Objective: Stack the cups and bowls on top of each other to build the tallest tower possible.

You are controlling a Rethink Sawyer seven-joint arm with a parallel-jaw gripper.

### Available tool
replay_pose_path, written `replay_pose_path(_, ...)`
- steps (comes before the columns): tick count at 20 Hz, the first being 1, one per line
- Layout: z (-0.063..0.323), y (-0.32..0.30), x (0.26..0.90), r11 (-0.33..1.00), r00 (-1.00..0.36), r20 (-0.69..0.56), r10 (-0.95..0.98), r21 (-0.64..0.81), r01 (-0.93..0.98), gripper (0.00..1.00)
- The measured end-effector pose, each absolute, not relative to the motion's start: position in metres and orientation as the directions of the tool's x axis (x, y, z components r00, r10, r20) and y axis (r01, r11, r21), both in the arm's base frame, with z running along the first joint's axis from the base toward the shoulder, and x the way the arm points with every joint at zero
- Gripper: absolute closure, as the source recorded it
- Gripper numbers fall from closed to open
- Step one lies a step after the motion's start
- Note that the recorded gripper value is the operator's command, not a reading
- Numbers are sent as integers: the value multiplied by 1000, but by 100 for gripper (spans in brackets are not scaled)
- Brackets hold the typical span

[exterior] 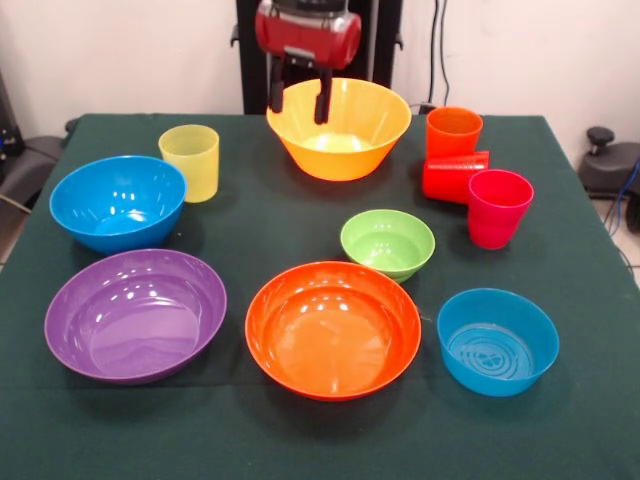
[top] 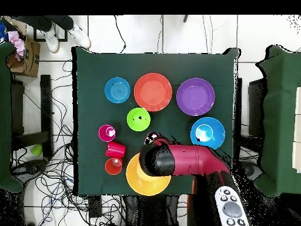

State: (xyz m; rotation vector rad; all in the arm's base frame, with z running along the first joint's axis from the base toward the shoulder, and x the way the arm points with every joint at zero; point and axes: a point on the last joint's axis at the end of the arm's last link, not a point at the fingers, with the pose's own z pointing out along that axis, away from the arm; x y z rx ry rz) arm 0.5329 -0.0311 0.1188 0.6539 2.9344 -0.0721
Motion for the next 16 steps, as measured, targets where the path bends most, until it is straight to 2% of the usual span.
replay_pose_path(6, 167, -25, 561, 906, -882, -218, 417, 21, 423, 0)
replay_pose_path(16, 184, -14, 590, 919, -879, -277, 388, 43, 392, 0)
